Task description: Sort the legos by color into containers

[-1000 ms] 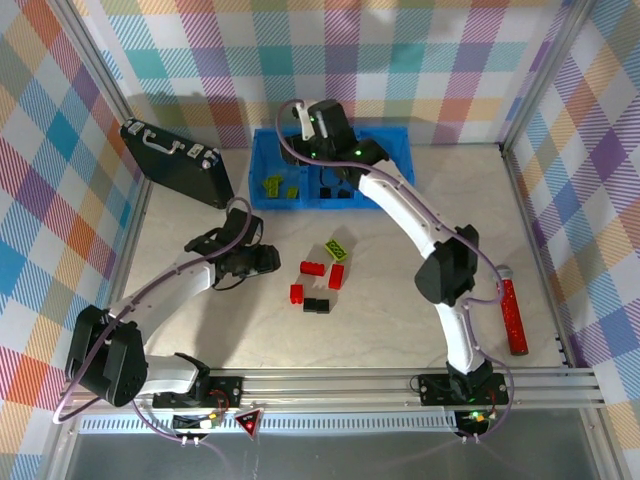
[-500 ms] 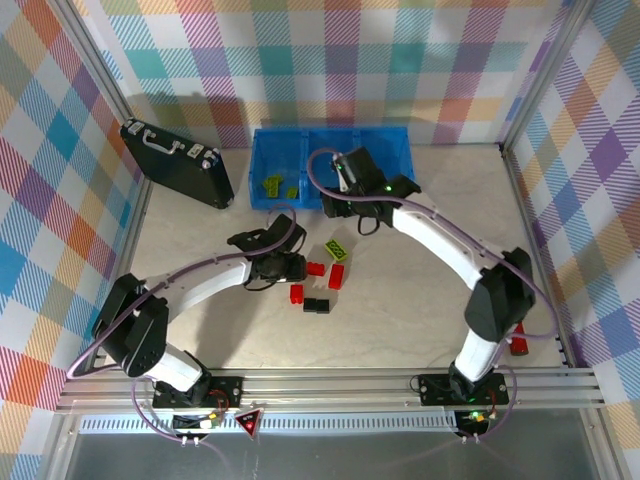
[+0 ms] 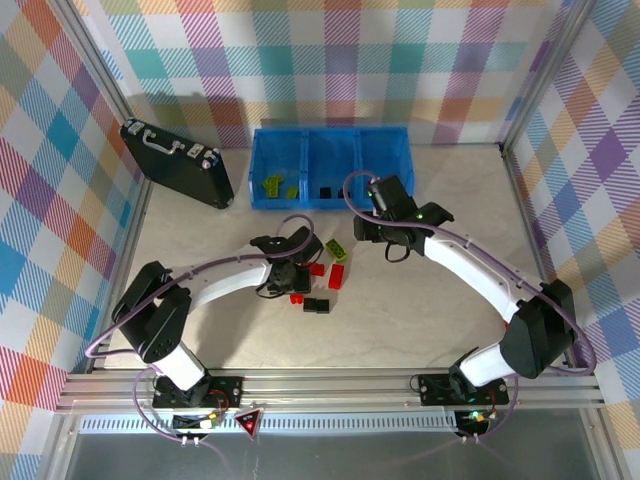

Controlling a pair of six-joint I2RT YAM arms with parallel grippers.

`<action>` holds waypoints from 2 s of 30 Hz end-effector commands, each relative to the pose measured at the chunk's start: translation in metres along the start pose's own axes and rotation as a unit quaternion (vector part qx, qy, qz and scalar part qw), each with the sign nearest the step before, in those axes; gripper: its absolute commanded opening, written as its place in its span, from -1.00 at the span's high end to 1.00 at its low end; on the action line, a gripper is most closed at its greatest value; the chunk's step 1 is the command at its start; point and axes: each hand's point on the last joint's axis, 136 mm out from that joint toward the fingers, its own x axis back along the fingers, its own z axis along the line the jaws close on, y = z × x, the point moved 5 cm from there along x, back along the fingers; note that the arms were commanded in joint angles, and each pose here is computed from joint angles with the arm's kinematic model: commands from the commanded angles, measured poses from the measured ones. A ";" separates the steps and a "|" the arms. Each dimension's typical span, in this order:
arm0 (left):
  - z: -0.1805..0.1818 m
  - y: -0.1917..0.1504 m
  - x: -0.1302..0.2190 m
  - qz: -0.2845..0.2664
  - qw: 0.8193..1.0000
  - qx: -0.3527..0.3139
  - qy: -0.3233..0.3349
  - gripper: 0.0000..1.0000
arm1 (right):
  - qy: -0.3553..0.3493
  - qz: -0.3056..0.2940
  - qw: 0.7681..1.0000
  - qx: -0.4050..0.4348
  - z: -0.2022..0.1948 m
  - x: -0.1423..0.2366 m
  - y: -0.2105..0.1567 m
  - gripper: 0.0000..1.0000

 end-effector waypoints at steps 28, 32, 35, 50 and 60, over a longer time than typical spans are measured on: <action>-0.042 0.044 0.025 -0.040 0.997 -0.054 -0.029 0.37 | 0.015 0.009 0.999 -0.045 -0.011 0.022 -0.014 -0.08; -0.066 0.073 0.028 -0.058 0.994 -0.074 -0.046 0.37 | -0.018 0.004 0.997 -0.077 -0.037 0.030 -0.015 -0.08; -0.089 0.092 0.031 -0.070 0.992 -0.085 -0.069 0.36 | -0.030 -0.002 0.994 -0.101 -0.055 0.039 -0.020 -0.09; -0.185 0.192 0.026 -0.212 0.960 -0.089 -0.158 0.35 | -0.059 -0.023 0.989 -0.134 -0.090 0.079 -0.047 -0.09; -0.204 0.246 0.018 -0.337 0.928 -0.062 -0.147 0.29 | -0.048 -0.027 0.989 -0.140 -0.090 0.088 -0.052 -0.09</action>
